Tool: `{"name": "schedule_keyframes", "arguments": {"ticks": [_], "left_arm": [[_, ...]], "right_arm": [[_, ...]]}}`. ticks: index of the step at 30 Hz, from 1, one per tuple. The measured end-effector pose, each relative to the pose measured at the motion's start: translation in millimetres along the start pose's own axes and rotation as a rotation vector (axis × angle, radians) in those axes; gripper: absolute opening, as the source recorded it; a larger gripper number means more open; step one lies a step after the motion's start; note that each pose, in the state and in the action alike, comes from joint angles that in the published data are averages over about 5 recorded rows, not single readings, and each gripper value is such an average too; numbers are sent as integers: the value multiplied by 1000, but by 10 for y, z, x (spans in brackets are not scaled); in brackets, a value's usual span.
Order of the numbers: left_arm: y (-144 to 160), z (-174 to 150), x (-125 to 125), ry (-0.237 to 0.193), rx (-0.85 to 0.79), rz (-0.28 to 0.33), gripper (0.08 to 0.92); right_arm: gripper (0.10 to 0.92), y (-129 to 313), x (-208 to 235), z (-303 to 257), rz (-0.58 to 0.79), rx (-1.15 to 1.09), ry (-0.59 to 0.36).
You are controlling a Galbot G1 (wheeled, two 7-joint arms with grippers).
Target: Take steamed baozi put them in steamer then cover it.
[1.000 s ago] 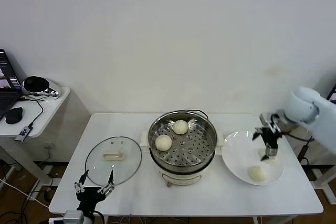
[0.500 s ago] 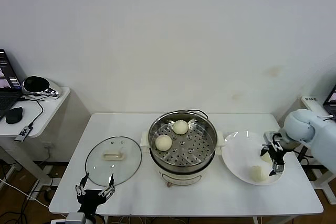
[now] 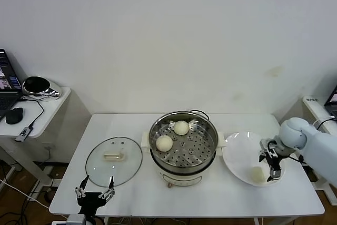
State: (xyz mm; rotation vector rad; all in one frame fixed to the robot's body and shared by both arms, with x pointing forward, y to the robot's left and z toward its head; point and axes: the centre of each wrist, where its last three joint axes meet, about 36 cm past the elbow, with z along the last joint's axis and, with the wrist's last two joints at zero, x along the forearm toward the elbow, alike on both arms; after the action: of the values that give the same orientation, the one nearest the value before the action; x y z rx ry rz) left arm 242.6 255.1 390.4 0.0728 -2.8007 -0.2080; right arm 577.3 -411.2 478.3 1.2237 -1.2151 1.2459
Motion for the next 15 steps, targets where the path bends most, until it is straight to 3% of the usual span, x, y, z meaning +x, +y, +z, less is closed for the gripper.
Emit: {"name": "schedule_keyframes", "arguments": {"ticks": [15], "left_arm": [[-18,11,-14,2,3,3,823]], "right_arm": [[823,-8,-150,-51,-1,-5,7]]}}
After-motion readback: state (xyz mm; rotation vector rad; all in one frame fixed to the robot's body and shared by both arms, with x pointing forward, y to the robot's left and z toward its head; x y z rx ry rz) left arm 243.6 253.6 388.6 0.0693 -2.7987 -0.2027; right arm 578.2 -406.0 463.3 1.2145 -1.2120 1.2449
